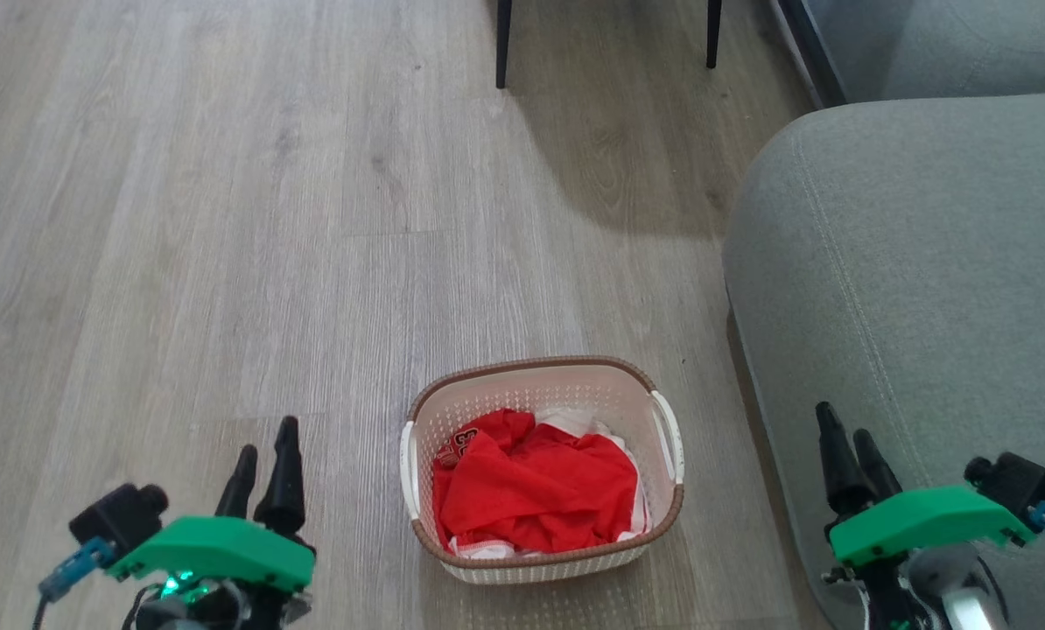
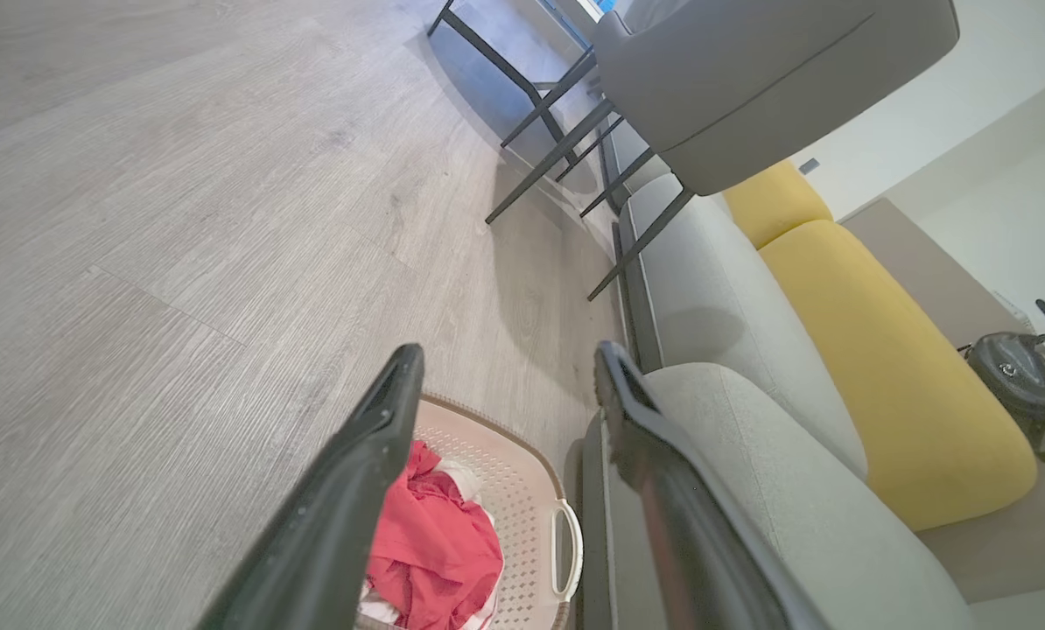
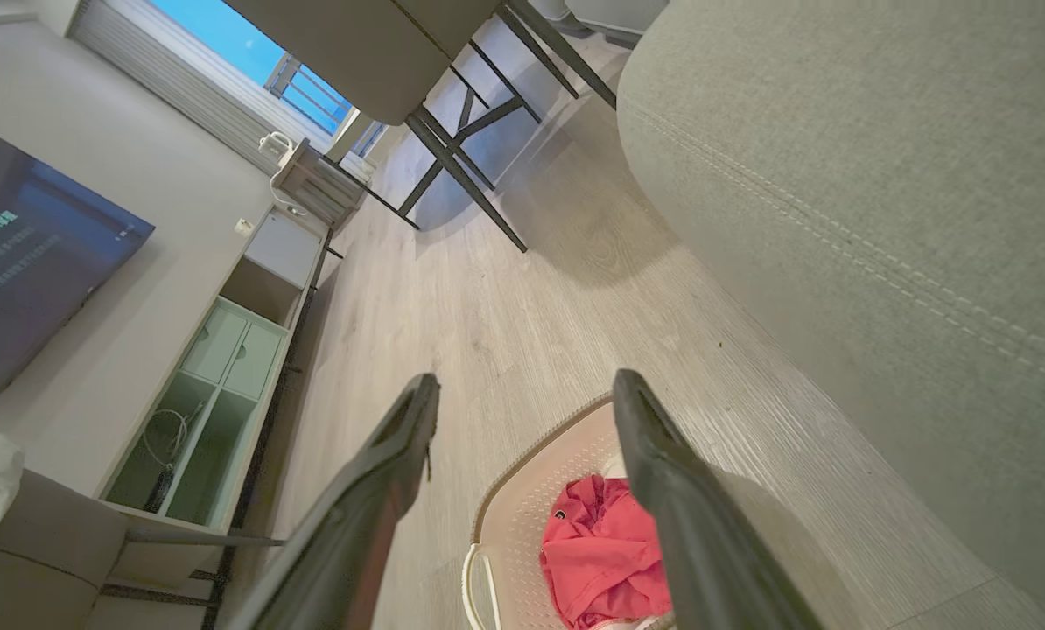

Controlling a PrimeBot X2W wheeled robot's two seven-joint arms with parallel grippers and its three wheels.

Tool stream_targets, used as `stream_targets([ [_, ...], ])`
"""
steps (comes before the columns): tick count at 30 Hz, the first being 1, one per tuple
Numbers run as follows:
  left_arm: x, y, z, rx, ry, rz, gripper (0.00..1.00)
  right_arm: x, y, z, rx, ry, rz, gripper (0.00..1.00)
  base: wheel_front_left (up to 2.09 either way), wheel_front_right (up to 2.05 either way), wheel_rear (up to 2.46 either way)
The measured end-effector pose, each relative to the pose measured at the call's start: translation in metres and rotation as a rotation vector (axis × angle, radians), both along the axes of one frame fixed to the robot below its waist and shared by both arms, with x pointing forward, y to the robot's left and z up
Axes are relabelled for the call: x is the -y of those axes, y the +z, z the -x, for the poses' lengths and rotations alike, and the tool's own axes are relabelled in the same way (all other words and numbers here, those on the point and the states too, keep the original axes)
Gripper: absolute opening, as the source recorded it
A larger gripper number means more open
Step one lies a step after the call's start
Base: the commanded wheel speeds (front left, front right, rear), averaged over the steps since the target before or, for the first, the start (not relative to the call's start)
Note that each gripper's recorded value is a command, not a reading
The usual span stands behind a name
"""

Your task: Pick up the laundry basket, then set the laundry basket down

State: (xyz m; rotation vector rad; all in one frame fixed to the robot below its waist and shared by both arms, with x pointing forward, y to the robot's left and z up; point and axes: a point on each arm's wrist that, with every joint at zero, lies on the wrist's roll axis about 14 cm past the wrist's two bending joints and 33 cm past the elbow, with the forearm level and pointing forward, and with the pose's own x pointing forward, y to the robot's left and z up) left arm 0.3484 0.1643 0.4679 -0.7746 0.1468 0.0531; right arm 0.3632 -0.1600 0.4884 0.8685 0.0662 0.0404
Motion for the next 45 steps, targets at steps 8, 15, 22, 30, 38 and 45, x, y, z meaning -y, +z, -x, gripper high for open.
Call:
stream_targets([
  [8, 0.002, -0.002, 0.003, 0.003, -0.014, -0.104, 1.00, -0.005, 0.006, 0.000, 0.032, 0.014, 0.090, 1.00, 0.00, 0.00, 0.00],
  [15, 0.002, 0.001, 0.004, 0.019, -0.013, -0.200, 1.00, -0.012, 0.010, 0.000, 0.061, 0.036, 0.178, 1.00, 0.00, 0.00, 0.00],
  [22, 0.005, 0.003, 0.005, 0.037, -0.025, -0.272, 1.00, -0.016, 0.014, 0.000, 0.088, 0.047, 0.242, 1.00, 0.00, 0.00, 0.00],
  [30, 0.005, 0.003, 0.008, 0.047, -0.030, -0.369, 1.00, -0.022, 0.020, 0.001, 0.124, 0.066, 0.327, 1.00, 0.00, 0.00, 0.00],
  [38, 0.005, 0.002, 0.013, 0.056, -0.034, -0.453, 1.00, -0.028, 0.023, 0.003, 0.158, 0.083, 0.410, 1.00, 0.00, 0.00, 0.00],
  [45, 0.011, 0.003, 0.015, 0.078, -0.052, -0.531, 1.00, -0.032, 0.024, 0.006, 0.181, 0.094, 0.484, 1.00, 0.00, 0.00, 0.00],
])
